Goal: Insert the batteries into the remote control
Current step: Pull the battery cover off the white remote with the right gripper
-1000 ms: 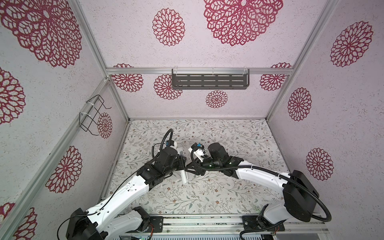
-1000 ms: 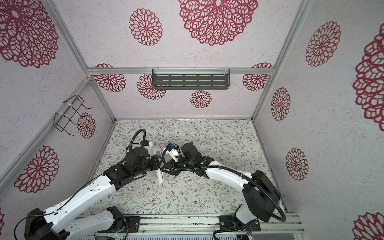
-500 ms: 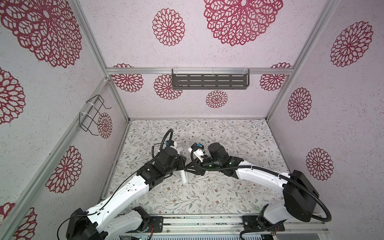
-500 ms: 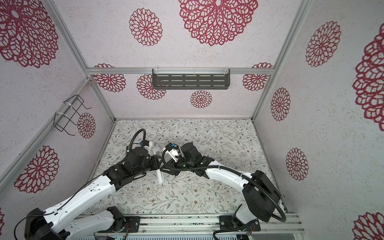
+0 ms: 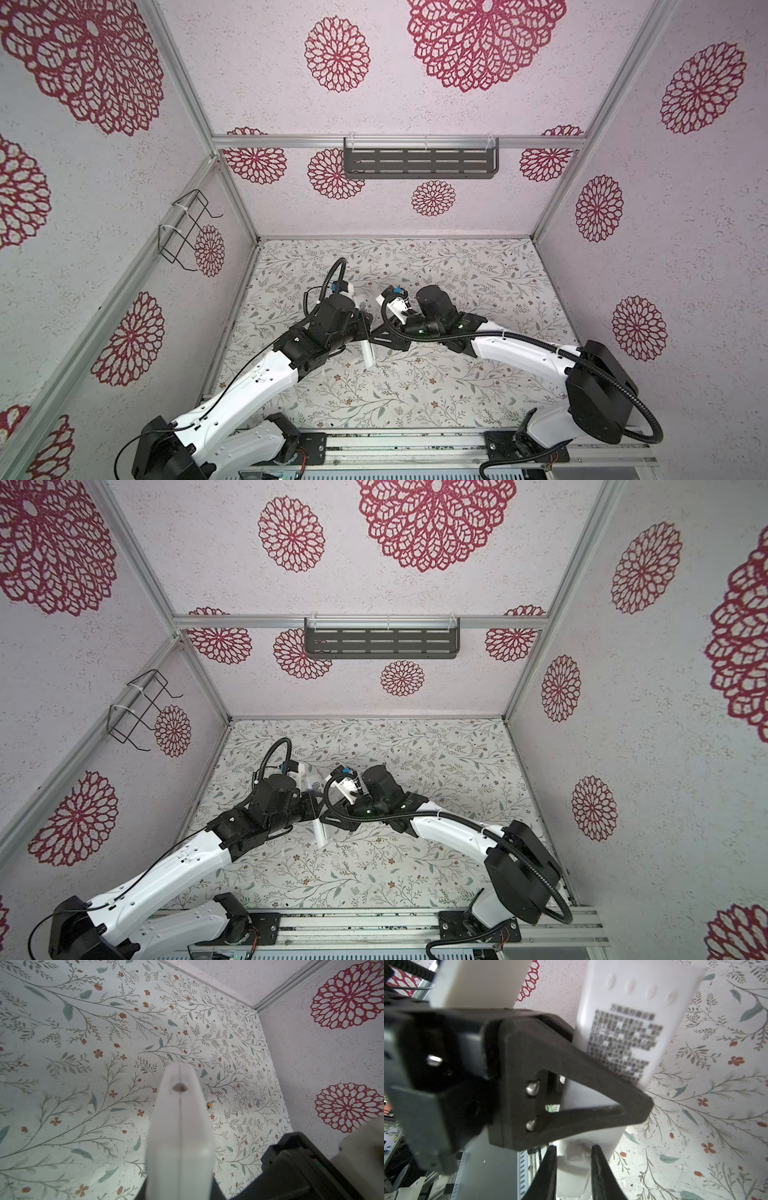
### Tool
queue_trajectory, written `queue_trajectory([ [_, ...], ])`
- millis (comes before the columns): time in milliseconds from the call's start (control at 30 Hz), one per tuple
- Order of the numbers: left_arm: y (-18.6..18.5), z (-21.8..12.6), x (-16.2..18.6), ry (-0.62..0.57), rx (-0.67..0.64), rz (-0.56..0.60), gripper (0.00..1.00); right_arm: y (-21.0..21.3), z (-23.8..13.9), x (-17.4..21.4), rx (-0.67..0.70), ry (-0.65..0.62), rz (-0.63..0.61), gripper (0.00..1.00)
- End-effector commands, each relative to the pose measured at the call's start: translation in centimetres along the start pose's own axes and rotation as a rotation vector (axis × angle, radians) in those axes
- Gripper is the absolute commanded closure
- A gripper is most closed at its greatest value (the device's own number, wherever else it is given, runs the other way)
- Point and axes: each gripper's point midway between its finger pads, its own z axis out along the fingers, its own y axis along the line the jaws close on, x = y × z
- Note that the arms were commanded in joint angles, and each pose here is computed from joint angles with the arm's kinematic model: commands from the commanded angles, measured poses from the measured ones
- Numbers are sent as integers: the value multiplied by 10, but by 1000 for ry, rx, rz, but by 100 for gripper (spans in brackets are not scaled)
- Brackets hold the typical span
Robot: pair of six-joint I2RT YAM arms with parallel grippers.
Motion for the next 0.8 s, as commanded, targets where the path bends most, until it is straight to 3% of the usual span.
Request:
queue_trajectory([
  [0,-12,-6,-12,-37,33,3,99,12,-3,-17,-23,-36,-46,83],
  [767,7,-4,-10,-46,-25,-21,98,2,-26,-26,96,-92,-88,84],
])
